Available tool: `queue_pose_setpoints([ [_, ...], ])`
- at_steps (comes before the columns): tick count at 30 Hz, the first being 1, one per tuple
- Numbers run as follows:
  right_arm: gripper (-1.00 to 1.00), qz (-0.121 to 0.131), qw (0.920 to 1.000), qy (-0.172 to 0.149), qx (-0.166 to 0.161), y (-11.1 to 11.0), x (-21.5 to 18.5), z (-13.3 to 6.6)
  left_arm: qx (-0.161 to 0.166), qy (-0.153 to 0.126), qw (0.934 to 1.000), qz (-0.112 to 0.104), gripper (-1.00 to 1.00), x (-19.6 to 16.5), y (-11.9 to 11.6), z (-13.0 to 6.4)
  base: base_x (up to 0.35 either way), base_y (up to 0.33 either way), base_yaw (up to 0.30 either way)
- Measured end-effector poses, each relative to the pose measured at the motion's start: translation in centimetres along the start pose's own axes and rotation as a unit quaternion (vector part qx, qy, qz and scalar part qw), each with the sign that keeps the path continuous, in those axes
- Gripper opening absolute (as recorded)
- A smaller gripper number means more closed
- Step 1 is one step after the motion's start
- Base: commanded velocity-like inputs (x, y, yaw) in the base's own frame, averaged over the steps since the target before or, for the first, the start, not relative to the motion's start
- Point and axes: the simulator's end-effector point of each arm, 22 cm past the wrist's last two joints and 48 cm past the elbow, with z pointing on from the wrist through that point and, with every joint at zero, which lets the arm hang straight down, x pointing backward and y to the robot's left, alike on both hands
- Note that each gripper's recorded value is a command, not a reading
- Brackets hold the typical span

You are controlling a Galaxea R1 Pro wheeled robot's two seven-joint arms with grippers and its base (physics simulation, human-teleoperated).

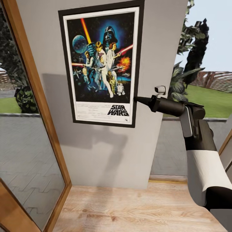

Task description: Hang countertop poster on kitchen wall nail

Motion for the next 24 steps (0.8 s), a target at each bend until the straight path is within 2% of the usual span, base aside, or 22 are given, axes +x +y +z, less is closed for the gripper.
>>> queue_pose_setpoints([
  [11,-1.00,-0.013,0.9999,0.001,0.004,-0.1,-1.2,-0.4,0.000,0.000,1.0000,0.000,1.00,0.0,0.0,0.0,0.000,0.000,0.000],
  [24,-1.00,-0.012,0.9999,0.002,0.005,-0.3,-1.2,-0.4,0.000,0.000,1.0000,-0.001,1.00,0.0,0.0,0.0,0.040,0.000,0.000],
])
